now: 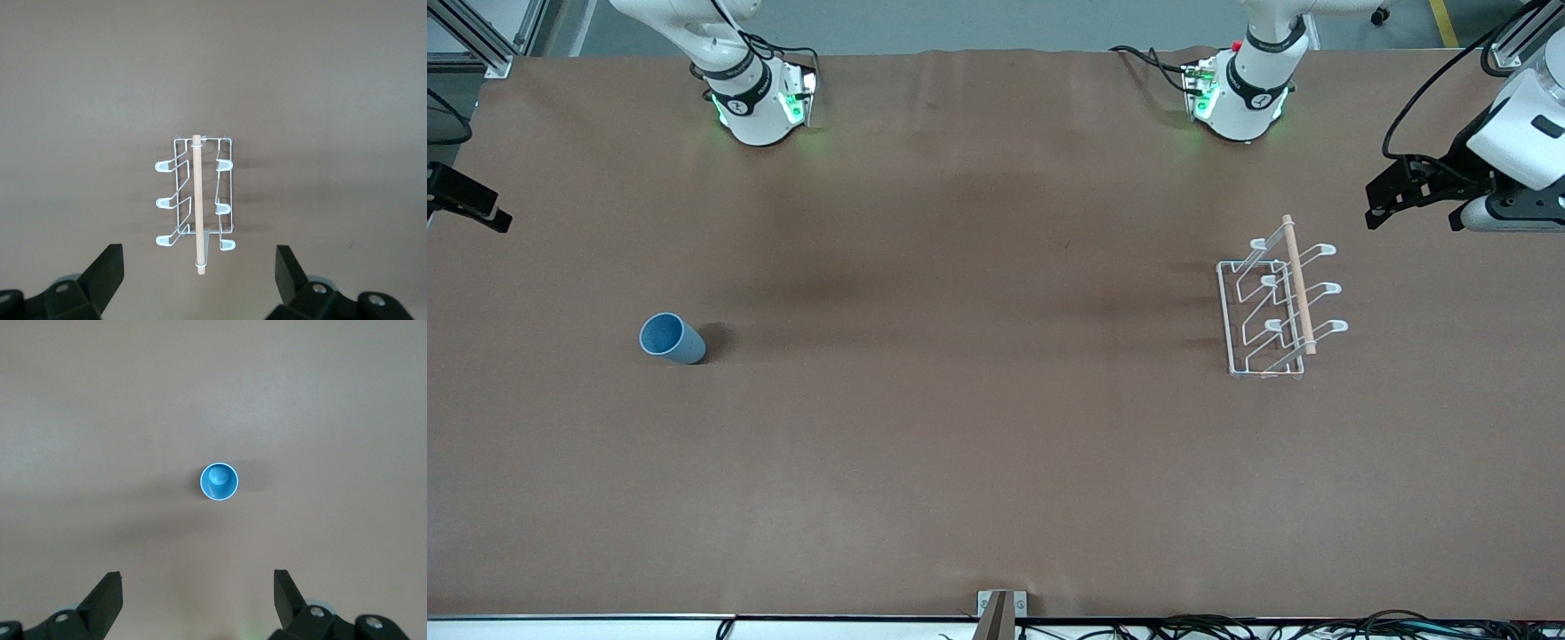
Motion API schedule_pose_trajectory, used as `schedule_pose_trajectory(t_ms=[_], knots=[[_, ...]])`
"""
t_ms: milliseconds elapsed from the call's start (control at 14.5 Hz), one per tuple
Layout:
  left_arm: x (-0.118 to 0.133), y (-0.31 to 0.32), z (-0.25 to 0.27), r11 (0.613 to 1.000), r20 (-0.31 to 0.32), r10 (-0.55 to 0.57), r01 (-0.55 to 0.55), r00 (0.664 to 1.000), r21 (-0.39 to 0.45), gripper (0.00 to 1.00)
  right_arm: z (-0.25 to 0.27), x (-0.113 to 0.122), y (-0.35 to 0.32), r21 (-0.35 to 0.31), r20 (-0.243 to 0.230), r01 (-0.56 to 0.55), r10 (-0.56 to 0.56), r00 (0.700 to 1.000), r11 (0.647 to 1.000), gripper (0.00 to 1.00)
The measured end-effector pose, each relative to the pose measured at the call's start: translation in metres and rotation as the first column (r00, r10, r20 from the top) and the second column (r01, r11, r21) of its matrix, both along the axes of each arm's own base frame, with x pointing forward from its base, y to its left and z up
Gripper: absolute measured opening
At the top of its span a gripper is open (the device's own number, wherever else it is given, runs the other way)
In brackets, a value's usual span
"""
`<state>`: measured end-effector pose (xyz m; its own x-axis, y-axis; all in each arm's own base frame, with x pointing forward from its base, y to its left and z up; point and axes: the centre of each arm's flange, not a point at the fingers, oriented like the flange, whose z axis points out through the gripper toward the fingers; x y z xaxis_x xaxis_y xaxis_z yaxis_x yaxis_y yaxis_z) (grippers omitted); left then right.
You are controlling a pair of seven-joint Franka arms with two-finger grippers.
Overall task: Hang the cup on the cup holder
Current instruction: 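Move the right gripper toward the light blue cup, then lower the right gripper and grasp the blue cup's rim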
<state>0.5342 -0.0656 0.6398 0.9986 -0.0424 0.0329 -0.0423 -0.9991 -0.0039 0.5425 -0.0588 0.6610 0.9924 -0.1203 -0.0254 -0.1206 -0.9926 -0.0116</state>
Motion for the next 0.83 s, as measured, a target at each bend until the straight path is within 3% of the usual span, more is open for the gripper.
schedule_pose_trajectory(t_ms=[413, 826], knots=[[0.000, 0.000, 0.000, 1.000, 0.000, 0.000, 0.000, 1.000, 0.000, 1.00, -0.028, 0.001, 0.000, 0.006, -0.055, 0.000, 0.001, 0.999, 1.000, 1.00], [0.000, 0.000, -0.002, 1.000, -0.004, 0.000, 0.000, 1.000, 0.000, 1.00, -0.140, 0.015, -0.020, 0.011, -0.045, -0.099, 0.099, 0.994, 0.995, 1.00]])
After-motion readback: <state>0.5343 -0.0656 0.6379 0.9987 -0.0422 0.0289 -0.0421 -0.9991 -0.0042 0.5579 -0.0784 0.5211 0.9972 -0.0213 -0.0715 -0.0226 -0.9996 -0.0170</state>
